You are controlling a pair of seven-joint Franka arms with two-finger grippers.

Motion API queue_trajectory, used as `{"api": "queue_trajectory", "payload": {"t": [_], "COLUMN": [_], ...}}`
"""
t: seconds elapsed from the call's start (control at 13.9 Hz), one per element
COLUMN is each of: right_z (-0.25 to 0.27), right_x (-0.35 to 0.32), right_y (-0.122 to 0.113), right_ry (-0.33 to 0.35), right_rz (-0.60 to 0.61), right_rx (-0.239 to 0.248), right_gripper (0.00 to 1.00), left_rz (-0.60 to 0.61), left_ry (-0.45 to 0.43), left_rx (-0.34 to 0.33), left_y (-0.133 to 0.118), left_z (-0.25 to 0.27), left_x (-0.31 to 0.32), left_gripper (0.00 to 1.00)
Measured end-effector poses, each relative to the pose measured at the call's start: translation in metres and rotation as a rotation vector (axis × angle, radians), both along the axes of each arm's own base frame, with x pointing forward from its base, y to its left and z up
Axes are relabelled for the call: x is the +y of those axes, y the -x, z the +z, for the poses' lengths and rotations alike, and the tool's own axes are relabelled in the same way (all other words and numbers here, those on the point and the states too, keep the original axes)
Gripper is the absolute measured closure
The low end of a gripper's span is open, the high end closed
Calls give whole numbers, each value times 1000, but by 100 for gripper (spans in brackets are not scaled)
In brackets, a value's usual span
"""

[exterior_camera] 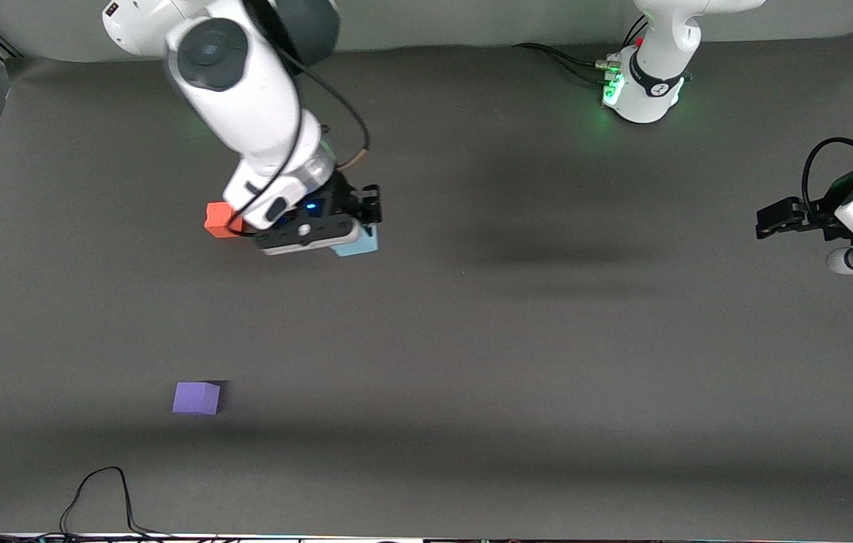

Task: Place blue block between orange and purple blocks
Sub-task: 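Lift and carry the blue cube with the right gripper past the orange cube, then move the blue cube between the orange and purple cubes and lower it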

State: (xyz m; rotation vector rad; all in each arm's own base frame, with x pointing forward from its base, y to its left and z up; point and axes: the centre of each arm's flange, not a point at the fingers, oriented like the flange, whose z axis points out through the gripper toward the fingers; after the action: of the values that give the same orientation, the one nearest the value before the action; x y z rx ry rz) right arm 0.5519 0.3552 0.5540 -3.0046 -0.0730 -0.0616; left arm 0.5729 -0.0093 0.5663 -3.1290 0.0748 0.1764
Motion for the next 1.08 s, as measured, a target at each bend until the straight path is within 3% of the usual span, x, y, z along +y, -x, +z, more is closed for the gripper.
{"api": "queue_trajectory", "payload": {"t": [0.22,0.5,0.65,0.87,1.08], "right_z": [18,46,39,12,-26], "right_x": [-60,-212,-297,-407,-462], "right_y": [-19,-34,-29,-15,-9], "right_ry": [25,63,90,74,54], "right_rz": [21,33,36,23,2], "right_rx": [24,56,83,130,128], "right_gripper": [46,46,46,46,46], "left_rz": [-2,-3,-3,-4,-4], "left_ry": [0,0,0,0,1], "left_rx": [0,2,0,-6,-8], "left_y": [0,-1,-1,-1,-2], "left_z": [0,-1,-1,-1,-1], "left_x": [-1,-1,-2,-2,-2], "left_gripper": [0,0,0,0,0]}}
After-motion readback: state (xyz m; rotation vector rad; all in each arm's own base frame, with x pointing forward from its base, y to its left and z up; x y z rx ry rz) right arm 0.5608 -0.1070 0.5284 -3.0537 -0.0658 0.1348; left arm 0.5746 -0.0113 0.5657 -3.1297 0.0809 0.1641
